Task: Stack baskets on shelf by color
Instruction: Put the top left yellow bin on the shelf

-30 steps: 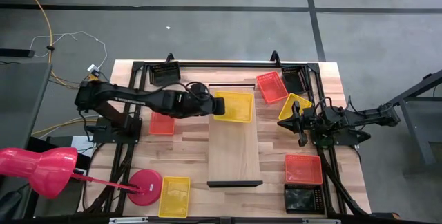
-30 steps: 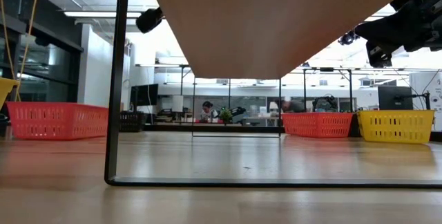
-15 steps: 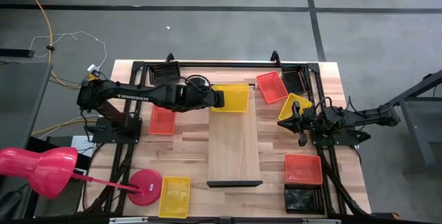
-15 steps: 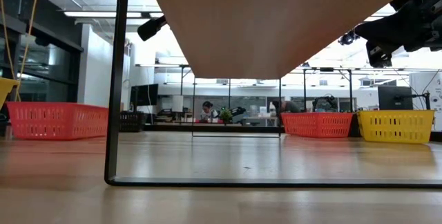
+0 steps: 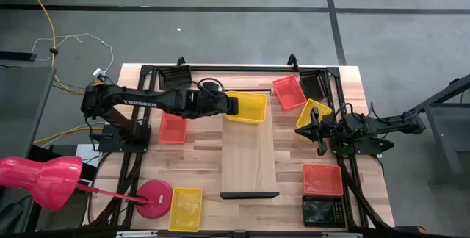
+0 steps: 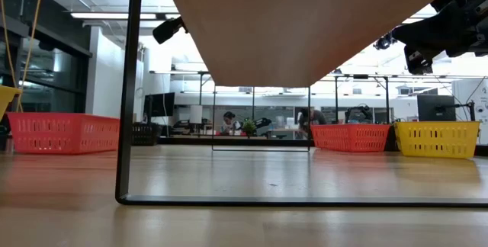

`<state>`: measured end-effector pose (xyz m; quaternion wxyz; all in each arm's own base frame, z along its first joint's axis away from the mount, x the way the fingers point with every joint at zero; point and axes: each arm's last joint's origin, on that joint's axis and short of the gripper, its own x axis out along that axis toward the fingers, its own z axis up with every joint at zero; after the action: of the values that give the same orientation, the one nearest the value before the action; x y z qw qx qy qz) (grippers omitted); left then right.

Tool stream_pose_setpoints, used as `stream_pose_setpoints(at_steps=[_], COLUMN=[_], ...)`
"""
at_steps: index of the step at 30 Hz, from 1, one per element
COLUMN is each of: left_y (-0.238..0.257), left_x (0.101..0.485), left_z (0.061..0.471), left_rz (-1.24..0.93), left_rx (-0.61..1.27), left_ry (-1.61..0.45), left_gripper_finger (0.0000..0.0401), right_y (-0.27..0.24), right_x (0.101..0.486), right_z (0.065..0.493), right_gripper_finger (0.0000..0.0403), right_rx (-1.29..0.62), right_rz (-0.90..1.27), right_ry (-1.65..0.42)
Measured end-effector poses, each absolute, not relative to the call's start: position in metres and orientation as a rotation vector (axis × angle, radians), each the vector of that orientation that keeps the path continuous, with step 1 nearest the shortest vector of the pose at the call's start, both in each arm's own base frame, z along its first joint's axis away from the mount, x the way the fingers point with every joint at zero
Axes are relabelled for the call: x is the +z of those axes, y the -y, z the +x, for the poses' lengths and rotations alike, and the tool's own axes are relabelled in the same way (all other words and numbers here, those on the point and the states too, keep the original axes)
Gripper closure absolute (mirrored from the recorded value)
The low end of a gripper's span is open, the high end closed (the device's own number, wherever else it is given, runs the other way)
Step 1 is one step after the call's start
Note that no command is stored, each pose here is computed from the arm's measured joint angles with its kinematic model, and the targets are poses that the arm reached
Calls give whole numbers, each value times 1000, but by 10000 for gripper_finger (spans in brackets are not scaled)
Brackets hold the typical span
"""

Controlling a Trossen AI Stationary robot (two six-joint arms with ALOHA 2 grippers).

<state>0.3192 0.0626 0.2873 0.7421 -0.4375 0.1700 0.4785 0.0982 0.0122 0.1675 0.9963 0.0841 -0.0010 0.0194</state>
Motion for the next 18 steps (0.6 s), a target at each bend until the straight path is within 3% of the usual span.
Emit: stream_pose_setpoints(at_steps=[10,18], left_y=[-75,-53], left_x=[320,372], left_z=[298,261], left_rz=[-859,-440], left_rx=[977,504], left_ry=[-316,-397], left_gripper_finger=[272,272], right_y=[-12,-12], right_x=[167,167], right_z=[98,98], right_gripper_finger=[403,403], right_rx=[39,39], right_rz=[168,168], right_ry=[2,2])
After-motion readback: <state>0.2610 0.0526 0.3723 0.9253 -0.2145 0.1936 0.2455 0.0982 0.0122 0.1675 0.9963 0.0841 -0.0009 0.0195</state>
